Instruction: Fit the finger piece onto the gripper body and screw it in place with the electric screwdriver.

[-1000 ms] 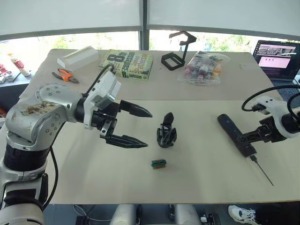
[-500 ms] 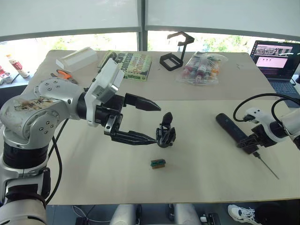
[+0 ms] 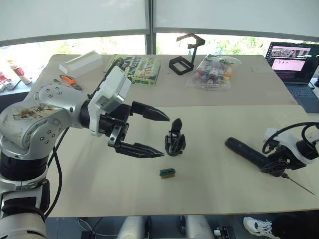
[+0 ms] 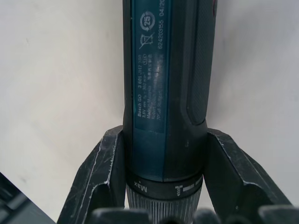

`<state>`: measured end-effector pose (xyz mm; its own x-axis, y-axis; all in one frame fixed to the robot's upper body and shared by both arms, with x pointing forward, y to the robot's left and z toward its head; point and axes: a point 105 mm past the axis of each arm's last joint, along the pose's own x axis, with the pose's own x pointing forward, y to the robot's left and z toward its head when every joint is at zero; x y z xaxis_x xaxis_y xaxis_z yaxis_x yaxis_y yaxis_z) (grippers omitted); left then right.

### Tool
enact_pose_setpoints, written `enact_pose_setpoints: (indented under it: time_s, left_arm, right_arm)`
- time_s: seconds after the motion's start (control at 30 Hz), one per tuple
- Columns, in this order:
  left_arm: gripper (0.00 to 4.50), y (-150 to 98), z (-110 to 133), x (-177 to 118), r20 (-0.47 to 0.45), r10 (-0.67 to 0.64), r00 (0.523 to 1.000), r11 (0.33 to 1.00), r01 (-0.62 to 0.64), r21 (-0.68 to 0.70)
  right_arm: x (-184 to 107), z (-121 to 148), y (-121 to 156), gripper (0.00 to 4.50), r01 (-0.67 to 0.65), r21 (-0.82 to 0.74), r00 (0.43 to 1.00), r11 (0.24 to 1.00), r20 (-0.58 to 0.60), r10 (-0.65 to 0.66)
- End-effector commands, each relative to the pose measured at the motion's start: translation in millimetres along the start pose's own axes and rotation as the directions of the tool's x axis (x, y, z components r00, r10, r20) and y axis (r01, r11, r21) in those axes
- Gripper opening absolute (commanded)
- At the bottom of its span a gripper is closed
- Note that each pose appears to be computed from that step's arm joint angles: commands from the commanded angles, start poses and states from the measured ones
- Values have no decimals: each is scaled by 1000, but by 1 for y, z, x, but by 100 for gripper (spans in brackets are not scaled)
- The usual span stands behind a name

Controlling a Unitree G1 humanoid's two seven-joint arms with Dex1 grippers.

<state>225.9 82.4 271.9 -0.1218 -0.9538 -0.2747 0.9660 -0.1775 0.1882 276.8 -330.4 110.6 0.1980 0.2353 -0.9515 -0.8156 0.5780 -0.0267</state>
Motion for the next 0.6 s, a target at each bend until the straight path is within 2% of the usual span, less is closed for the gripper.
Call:
enact_pose_setpoints:
  time_s: [0.03, 0.07, 0.13, 0.3, 0.6]
  left_arm:
    - [450, -6, 5, 1, -12, -15, 1000, 999, 16, 47]
    - [450, -6, 5, 1, -13, -18, 1000, 999, 19, 49]
    - [450, -7, 5, 3, -14, -22, 1000, 998, 23, 52]
    - [450, -9, 7, 6, -9, -35, 999, 998, 36, 60]
    - [450, -9, 7, 6, -16, -28, 999, 998, 29, 64]
  right_arm:
    - [-25, -6, -7, 356, 53, -15, 998, 998, -33, -54]
    - [-31, -8, -5, 397, 41, -2, 998, 999, -52, -41]
    - [-39, -10, 1, 447, 10, 30, 997, 1000, -78, -8]
    - [-32, -10, 6, 447, -21, 42, 995, 999, -102, 25]
    - [-18, 2, -4, 447, 4, 16, 997, 1000, -74, -3]
